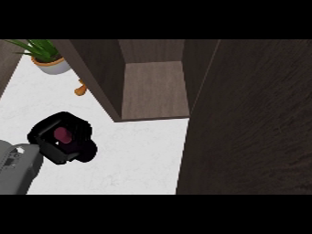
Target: Pick up the wine, place it into the cabinet and close the cabinet
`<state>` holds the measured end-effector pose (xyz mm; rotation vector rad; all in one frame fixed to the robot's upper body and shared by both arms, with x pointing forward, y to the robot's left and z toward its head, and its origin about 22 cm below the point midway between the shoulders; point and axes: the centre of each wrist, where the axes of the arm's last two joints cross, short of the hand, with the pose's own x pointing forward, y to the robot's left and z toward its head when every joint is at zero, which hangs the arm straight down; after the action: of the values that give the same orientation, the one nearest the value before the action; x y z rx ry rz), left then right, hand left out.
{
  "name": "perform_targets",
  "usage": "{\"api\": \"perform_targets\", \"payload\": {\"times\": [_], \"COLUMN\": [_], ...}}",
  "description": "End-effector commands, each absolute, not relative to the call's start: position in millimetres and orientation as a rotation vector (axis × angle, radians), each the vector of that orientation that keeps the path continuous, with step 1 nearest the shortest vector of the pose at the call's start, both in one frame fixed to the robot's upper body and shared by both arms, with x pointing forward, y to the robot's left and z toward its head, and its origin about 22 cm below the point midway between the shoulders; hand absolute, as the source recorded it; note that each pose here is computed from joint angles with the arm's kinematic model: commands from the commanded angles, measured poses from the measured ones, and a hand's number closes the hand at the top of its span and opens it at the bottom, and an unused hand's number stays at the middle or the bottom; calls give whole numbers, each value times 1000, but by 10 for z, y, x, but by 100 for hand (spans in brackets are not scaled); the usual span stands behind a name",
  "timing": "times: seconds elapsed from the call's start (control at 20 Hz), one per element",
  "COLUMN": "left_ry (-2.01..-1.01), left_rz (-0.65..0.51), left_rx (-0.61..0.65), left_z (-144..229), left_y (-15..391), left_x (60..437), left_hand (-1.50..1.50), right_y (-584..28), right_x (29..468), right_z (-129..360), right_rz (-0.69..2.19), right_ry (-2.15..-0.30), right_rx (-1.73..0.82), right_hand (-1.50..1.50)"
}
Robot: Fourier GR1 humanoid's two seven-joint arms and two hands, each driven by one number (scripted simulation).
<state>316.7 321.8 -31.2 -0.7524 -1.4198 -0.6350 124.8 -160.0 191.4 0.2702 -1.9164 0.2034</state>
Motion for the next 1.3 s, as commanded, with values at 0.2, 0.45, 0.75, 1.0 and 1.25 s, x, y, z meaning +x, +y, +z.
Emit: {"api": "perform_targets", "payload": {"times": [0.2,0.45,0.75,1.0,1.25], "left_ry": [-1622,-1711,-1709,-1739,-1746], "left_rz": [-9,36,57,23,-4], "left_rx": [-257,-208,-332,-352,-386], "left_z": [-952,-1154,-1108,-977,-726], "left_y": [3519,2950,2684,2381,2231], "left_x": [2378,2201,2087,2146,2136], "left_hand": [150,150,150,150,150], "right_y": [-1683,-1772,-1788,-1759,-1786], "right_x": [1168,955,867,847,847], "right_z": [1954,2063,2044,2033,2028], "right_rz": [142,160,158,161,156], "right_ry": [-1932,-1940,-1926,-1934,-1934], "right_rx": [225,264,249,263,254], "right_hand": [-150,-150,-150,-150,-150]}}
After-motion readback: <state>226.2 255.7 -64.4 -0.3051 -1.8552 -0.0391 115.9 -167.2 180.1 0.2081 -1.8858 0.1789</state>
